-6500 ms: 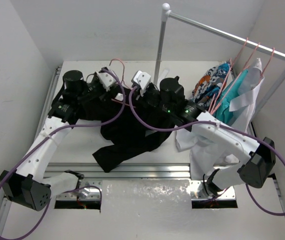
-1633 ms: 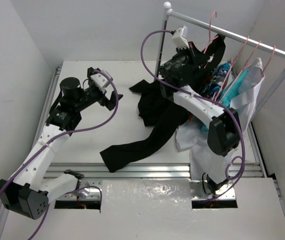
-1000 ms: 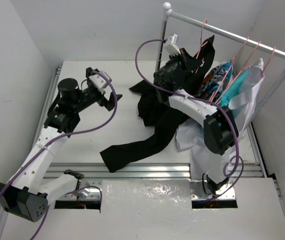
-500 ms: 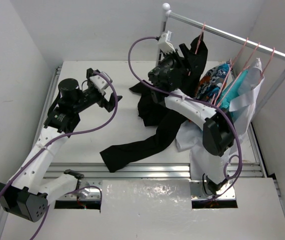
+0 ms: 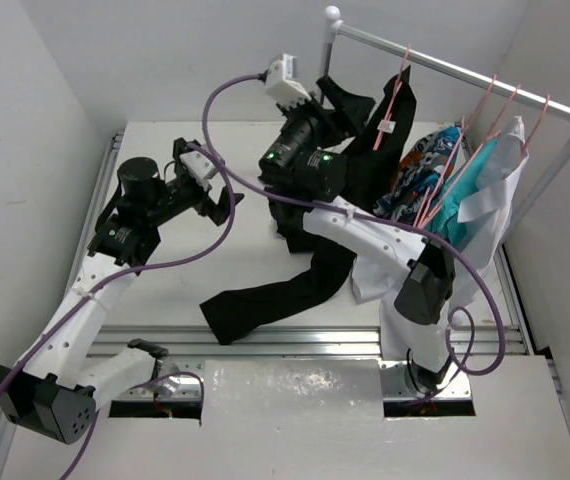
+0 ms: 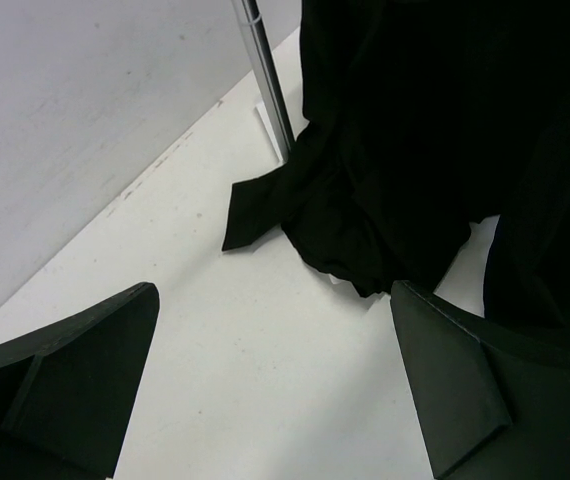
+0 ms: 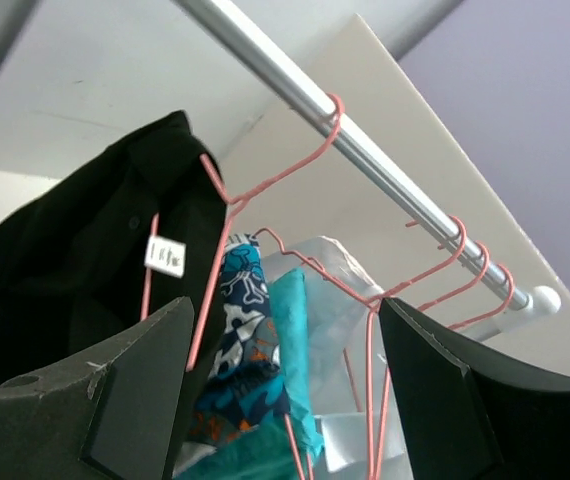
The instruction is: Place the shirt on the hanger
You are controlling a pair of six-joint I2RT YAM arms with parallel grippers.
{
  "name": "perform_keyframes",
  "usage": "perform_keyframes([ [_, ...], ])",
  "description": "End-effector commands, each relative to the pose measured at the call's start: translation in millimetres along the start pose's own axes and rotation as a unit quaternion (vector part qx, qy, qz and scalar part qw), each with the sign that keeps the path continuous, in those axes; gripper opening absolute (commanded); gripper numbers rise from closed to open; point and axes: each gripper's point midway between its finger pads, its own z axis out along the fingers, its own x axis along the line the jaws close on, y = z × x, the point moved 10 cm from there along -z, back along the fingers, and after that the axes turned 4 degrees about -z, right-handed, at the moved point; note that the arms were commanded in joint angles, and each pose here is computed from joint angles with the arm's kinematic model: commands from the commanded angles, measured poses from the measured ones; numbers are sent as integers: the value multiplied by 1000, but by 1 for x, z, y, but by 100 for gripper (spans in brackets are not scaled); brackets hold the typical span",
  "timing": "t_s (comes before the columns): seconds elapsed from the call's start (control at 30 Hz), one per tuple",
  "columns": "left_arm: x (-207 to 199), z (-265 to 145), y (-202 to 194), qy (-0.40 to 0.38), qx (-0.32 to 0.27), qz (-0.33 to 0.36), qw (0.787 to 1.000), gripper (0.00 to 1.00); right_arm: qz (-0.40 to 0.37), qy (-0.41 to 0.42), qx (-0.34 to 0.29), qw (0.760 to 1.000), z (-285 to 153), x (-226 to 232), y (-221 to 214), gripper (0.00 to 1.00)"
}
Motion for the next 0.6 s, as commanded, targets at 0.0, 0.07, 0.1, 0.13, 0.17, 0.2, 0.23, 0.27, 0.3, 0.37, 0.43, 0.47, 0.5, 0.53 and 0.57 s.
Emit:
perform_keyframes([
  [0.0, 5, -11, 28, 35, -42, -1, 998, 99, 77, 12, -9, 997, -22, -4, -11, 76],
  [0.07, 9, -14, 31, 67, -37, -14, 997, 99, 47, 11, -46, 998, -38, -7, -14, 85],
  [0.1, 11, -15, 35, 79, -38, -22, 996, 99, 3, 9, -70, 997, -45, 10, -23, 88],
  [0.13, 14, -17, 33, 101, -27, -31, 994, 99, -3, 14, -104, 994, -59, 13, -25, 90],
  [0.17, 15, -18, 34, 111, -25, -36, 993, 99, 6, 19, -134, 991, -64, 10, -22, 92],
  [0.2, 18, -19, 34, 136, -20, -48, 989, 99, -40, 39, -158, 986, -74, 23, -22, 92],
  [0.23, 19, -20, 34, 149, -19, -55, 987, 99, 5, 47, -165, 985, -76, 19, -23, 92],
  [0.27, 20, -21, 35, 161, -19, -64, 985, 99, 24, 67, -188, 980, -78, 17, -19, 91],
  [0.3, 21, -22, 34, 170, -16, -67, 983, 100, 38, 83, -203, 975, -81, 14, -17, 91],
  [0.37, 25, -24, 32, 190, -13, -76, 979, 99, 66, 195, -225, 952, -97, 32, -20, 91],
  [0.43, 29, -25, 31, 197, -12, -80, 977, 100, 134, 433, -249, 856, -95, 1, -9, 86],
  [0.47, 30, -26, 31, 200, -11, -82, 976, 100, 165, 521, -174, 819, -88, -2, -25, 82],
  [0.5, 32, -26, 32, 208, -10, -84, 975, 100, 184, 518, -176, 816, -76, -14, -33, 81],
  [0.53, 33, -27, 32, 210, -9, -85, 974, 99, 227, 487, -201, 819, -72, -19, -27, 83],
  [0.57, 33, -26, 31, 210, -8, -87, 974, 100, 211, 479, -217, 824, -69, -17, -34, 86],
])
